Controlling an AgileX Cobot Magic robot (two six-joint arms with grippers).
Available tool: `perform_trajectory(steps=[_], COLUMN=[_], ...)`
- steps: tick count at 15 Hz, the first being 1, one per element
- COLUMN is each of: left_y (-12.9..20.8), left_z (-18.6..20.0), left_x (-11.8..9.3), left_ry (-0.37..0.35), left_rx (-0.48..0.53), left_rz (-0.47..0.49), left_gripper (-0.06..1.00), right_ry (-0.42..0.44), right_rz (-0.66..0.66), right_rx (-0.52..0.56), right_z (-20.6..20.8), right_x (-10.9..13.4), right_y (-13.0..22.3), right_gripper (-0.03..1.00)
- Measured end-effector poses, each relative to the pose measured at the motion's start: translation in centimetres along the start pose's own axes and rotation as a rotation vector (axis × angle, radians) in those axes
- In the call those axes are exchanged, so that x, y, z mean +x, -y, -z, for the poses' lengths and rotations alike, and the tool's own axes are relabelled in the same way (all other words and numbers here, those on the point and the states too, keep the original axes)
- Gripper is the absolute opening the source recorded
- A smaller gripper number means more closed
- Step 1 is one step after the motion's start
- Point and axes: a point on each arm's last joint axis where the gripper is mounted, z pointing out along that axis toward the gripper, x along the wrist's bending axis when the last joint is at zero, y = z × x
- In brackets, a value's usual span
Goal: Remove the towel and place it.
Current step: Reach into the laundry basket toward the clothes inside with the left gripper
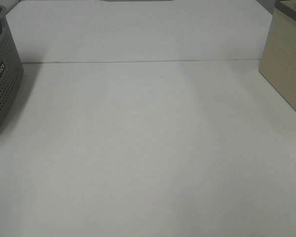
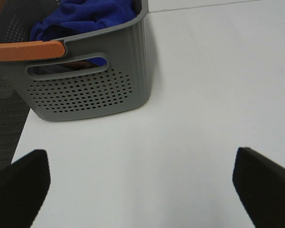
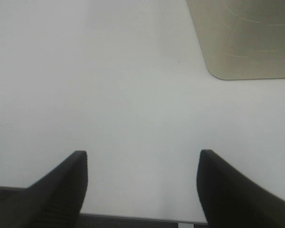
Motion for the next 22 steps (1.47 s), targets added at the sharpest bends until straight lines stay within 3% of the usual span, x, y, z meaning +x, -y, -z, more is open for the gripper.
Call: perform_trajectory(steps=[7,9,10,11,17,20,21,22], left_y=[-0.5,-2.8,-4.4,-8.0,-18.2,-21.1,-22.2,-22.6], left_z=[0.1,0.3,0.4,-0.5,-7.5,-11.8,-14.9,-15.5], left_x=[0.0,0.1,0.2,0.4,1.2,2.2,3.2,3.6], left_ry=[0.007,0.018,0.024,0.053,0.132,0.102,0.049,0.019], left_rx=[0.016,0.077,0.105,0.200,0.362,0.455,0.542,0.566], left_rz=[-0.032,-0.087,-0.138,-0.287,-0.649,-0.849,-0.947,-0.976], left_gripper=[0.99,0.99,0.99,0.99,0.99,0.99,0.99,0.99], right_ry=[0.000,0.000,0.000,0.000,0.000,0.000,0.000,0.000], right_rz=[0.000,0.000,0.000,0.000,0.000,0.000,0.000,0.000], right_rx=[0.000,0.000,0.000,0.000,0.000,0.000,0.000,0.000], right_z=[0.0,0.0,0.0,0.0,0.0,0.0,0.0,0.0], right_x=[0.0,0.0,0.0,0.0,0.0,0.0,0.0,0.0], right_y=[0.0,0.0,0.0,0.0,0.0,0.0,0.0,0.0], right_gripper=[0.66,0.66,0.66,0.66,0.66,0.66,0.66,0.66])
